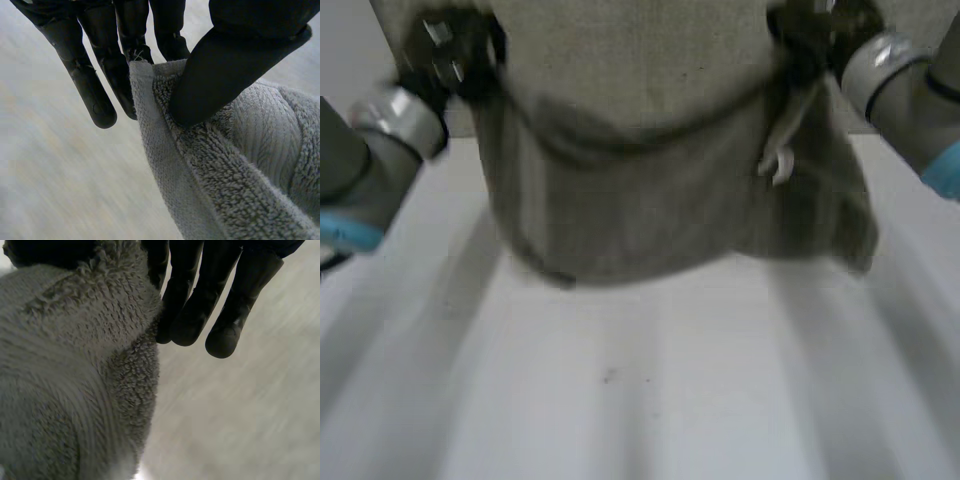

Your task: Fold the towel.

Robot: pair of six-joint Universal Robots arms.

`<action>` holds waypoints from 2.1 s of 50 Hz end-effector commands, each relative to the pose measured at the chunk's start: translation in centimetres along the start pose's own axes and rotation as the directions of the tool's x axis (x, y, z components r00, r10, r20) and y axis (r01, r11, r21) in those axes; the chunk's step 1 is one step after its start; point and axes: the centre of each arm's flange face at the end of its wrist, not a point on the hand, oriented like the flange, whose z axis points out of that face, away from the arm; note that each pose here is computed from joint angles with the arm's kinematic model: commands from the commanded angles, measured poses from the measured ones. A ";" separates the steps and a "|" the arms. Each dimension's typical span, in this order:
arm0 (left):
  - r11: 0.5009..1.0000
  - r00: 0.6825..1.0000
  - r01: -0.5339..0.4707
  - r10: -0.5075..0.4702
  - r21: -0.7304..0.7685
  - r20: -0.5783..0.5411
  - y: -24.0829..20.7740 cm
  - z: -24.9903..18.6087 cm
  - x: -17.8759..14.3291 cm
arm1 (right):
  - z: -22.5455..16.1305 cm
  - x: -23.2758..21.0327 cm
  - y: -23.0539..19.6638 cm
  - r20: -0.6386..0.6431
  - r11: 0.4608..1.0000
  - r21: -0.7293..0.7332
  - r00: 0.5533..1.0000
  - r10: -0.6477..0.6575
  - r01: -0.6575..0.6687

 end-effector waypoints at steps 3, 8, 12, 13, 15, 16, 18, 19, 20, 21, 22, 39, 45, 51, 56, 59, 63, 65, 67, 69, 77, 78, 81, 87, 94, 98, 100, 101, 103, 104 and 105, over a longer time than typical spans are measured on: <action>0.985 0.993 0.049 -0.066 0.164 0.097 -4.7 1.0 -1.6 | -1.8 -1.0 -2.9 0.045 0.999 0.021 0.998 0.033 -0.034; 0.996 0.994 0.080 -0.082 0.036 0.075 -1.1 -1.3 -0.9 | -3.4 -2.6 -0.3 0.136 0.985 -0.171 0.989 0.055 -0.032; 0.984 0.993 0.118 -0.116 -0.135 0.022 3.3 -5.0 0.3 | -6.1 -5.1 3.9 0.315 0.907 -0.406 0.949 0.026 0.110; 0.974 0.992 0.128 -0.127 -0.186 0.019 4.8 -6.3 0.2 | -7.2 -5.8 5.0 0.376 0.873 -0.461 0.926 0.030 0.159; 0.963 0.991 0.135 -0.133 -0.231 0.024 6.0 -7.6 0.0 | -8.3 -6.5 6.1 0.433 0.838 -0.507 0.900 0.045 0.202; 0.963 0.991 0.135 -0.133 -0.232 0.024 6.0 -7.6 0.0 | -8.3 -6.5 6.1 0.434 0.837 -0.508 0.900 0.046 0.202; 0.946 0.988 0.152 -0.149 -0.288 0.031 7.6 -9.5 -0.5 | -10.3 -7.8 7.3 0.520 0.789 -0.568 0.845 0.124 0.234; 0.945 0.988 0.152 -0.149 -0.288 0.031 7.6 -9.5 -0.5 | -10.4 -7.8 7.3 0.520 0.789 -0.569 0.845 0.124 0.234; 0.939 0.987 0.158 -0.155 -0.306 0.033 8.1 -10.3 -0.7 | -11.1 -8.3 7.4 0.548 0.776 -0.586 0.819 0.170 0.231; 0.934 0.986 0.163 -0.161 -0.319 0.032 8.5 -10.8 -0.7 | -11.8 -8.5 7.2 0.573 0.768 -0.602 0.788 0.225 0.218; 0.933 0.986 0.163 -0.161 -0.320 0.032 8.5 -10.8 -0.7 | -11.8 -8.5 7.2 0.573 0.768 -0.602 0.788 0.226 0.218; 0.921 0.981 0.172 -0.193 -0.349 -0.024 10.4 -11.5 1.0 | -8.5 -8.9 13.7 0.524 0.709 -0.670 0.816 0.243 0.219; 0.930 0.982 0.166 -0.186 -0.329 -0.030 10.1 -11.1 1.1 | -7.2 -8.0 13.9 0.408 0.753 -0.637 0.900 0.152 0.162; 0.939 0.984 0.160 -0.174 -0.305 -0.021 9.6 -10.3 0.6 | -8.0 -7.2 12.6 0.322 0.768 -0.638 0.927 0.190 0.064; 0.944 0.986 0.155 -0.168 -0.293 -0.020 9.3 -10.0 0.3 | -10.9 -7.1 12.1 0.236 0.741 -0.671 0.935 0.263 -0.039; 0.944 0.986 0.153 -0.166 -0.291 -0.021 9.3 -10.0 0.3 | -11.9 -7.2 12.3 0.215 0.720 -0.691 0.931 0.294 -0.068; 0.944 0.986 0.153 -0.166 -0.291 -0.020 9.3 -10.0 0.3 | -14.4 -7.6 13.0 0.143 0.670 -0.727 0.923 0.358 -0.147; 0.944 0.986 0.154 -0.166 -0.291 -0.016 9.3 -10.0 0.2 | -15.0 -7.5 13.1 0.112 0.661 -0.729 0.921 0.374 -0.180; 0.944 0.986 0.154 -0.166 -0.291 -0.015 9.3 -10.0 0.2 | -15.4 -7.3 13.3 0.078 0.657 -0.723 0.920 0.385 -0.213; 0.944 0.986 0.154 -0.164 -0.291 -0.010 9.3 -10.0 0.1 | -16.1 -6.1 14.1 -0.013 0.642 -0.708 0.915 0.403 -0.293; 0.946 0.988 0.153 -0.157 -0.287 0.008 9.1 -10.0 -0.1 | -17.7 -3.8 15.7 -0.232 0.570 -0.649 0.844 0.483 -0.504; 0.946 0.988 0.153 -0.157 -0.287 0.008 9.1 -10.0 -0.1 | -17.7 -3.8 15.7 -0.233 0.569 -0.649 0.844 0.483 -0.505; 0.946 0.988 0.153 -0.156 -0.287 0.011 9.0 -10.1 -0.1 | -18.5 -4.2 16.3 -0.262 0.515 -0.658 0.808 0.527 -0.549; 0.947 0.988 0.152 -0.155 -0.284 0.009 8.8 -10.2 0.0 | -20.0 -5.1 17.1 -0.275 0.418 -0.677 0.735 0.620 -0.605; 0.946 0.988 0.152 -0.155 -0.286 0.011 8.8 -10.3 -0.1 | -20.6 -5.5 17.4 -0.326 0.318 -0.658 0.639 0.697 -0.682; 0.944 0.987 0.155 -0.158 -0.290 0.012 8.8 -10.4 0.0 | -21.1 -5.4 17.9 -0.355 0.275 -0.650 0.603 0.714 -0.708; 0.944 0.987 0.157 -0.161 -0.291 0.011 8.8 -10.4 0.0 | -21.3 -5.5 18.0 -0.359 0.265 -0.652 0.597 0.717 -0.710; 0.943 0.987 0.158 -0.161 -0.292 0.013 8.9 -10.4 0.0 | -21.3 -5.6 18.1 -0.360 0.260 -0.654 0.594 0.719 -0.710; 0.942 0.987 0.159 -0.162 -0.297 0.016 8.9 -10.5 -0.1 | -21.3 -5.6 18.2 -0.357 0.265 -0.652 0.596 0.719 -0.710; 0.941 0.986 0.162 -0.164 -0.297 0.018 8.8 -10.5 -0.2 | -21.1 -5.6 18.2 -0.349 0.282 -0.645 0.602 0.718 -0.710; 0.943 0.987 0.161 -0.163 -0.291 0.020 8.6 -10.4 -0.3 | -20.8 -5.2 18.1 -0.338 0.308 -0.634 0.612 0.715 -0.710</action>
